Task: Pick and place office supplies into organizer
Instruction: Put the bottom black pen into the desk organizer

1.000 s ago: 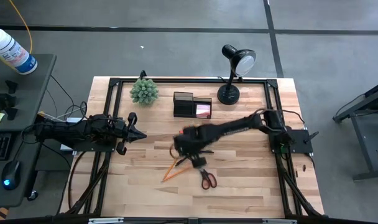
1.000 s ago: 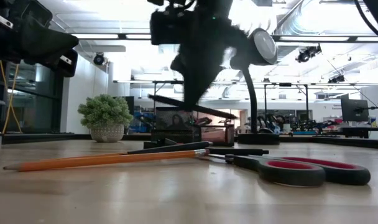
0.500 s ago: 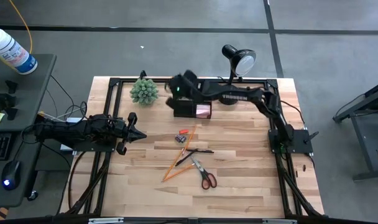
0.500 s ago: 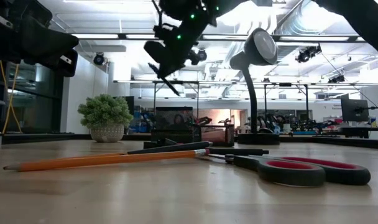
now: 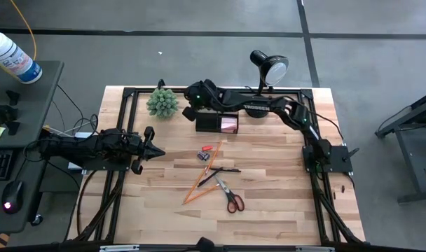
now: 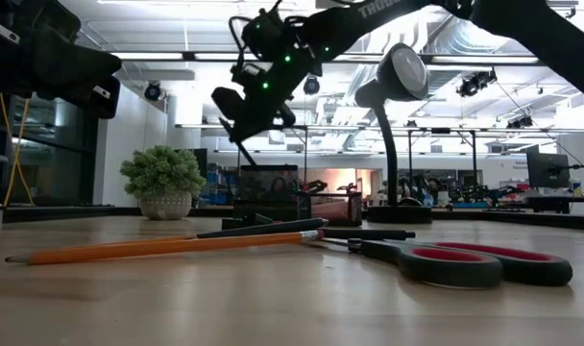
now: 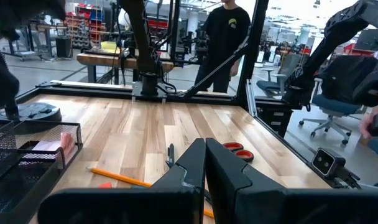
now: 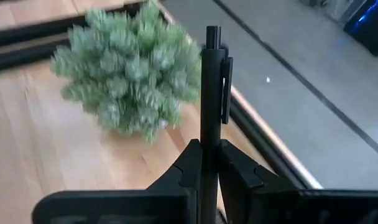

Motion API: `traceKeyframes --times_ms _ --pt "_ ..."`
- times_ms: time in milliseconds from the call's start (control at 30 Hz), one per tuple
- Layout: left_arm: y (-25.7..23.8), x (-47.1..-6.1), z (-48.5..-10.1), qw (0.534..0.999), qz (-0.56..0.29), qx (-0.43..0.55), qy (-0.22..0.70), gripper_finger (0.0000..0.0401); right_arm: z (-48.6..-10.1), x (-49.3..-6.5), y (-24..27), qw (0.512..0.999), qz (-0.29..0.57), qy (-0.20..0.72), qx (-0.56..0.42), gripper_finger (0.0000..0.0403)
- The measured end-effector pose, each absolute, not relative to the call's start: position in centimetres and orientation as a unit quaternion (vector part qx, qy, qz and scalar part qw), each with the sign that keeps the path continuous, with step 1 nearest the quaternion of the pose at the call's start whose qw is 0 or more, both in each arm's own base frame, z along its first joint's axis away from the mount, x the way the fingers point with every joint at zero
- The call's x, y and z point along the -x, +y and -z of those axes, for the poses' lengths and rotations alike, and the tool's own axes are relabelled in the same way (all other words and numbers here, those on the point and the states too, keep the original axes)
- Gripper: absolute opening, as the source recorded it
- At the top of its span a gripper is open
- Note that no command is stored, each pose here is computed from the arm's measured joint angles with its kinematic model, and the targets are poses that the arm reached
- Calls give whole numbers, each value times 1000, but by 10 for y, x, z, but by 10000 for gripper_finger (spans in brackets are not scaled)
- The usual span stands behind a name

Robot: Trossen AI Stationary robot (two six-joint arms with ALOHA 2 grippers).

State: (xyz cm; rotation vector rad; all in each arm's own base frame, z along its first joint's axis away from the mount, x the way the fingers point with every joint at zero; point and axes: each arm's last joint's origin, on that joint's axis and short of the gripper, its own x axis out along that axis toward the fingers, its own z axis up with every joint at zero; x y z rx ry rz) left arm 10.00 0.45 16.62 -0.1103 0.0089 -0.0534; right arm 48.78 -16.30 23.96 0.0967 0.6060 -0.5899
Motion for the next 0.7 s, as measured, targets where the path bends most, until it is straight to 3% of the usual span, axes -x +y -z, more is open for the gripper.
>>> traceKeyframes --times_ms 700 --pt "4 -100 -166 999 27 40 4 1 -234 -486 -162 895 319 304 -67 24"
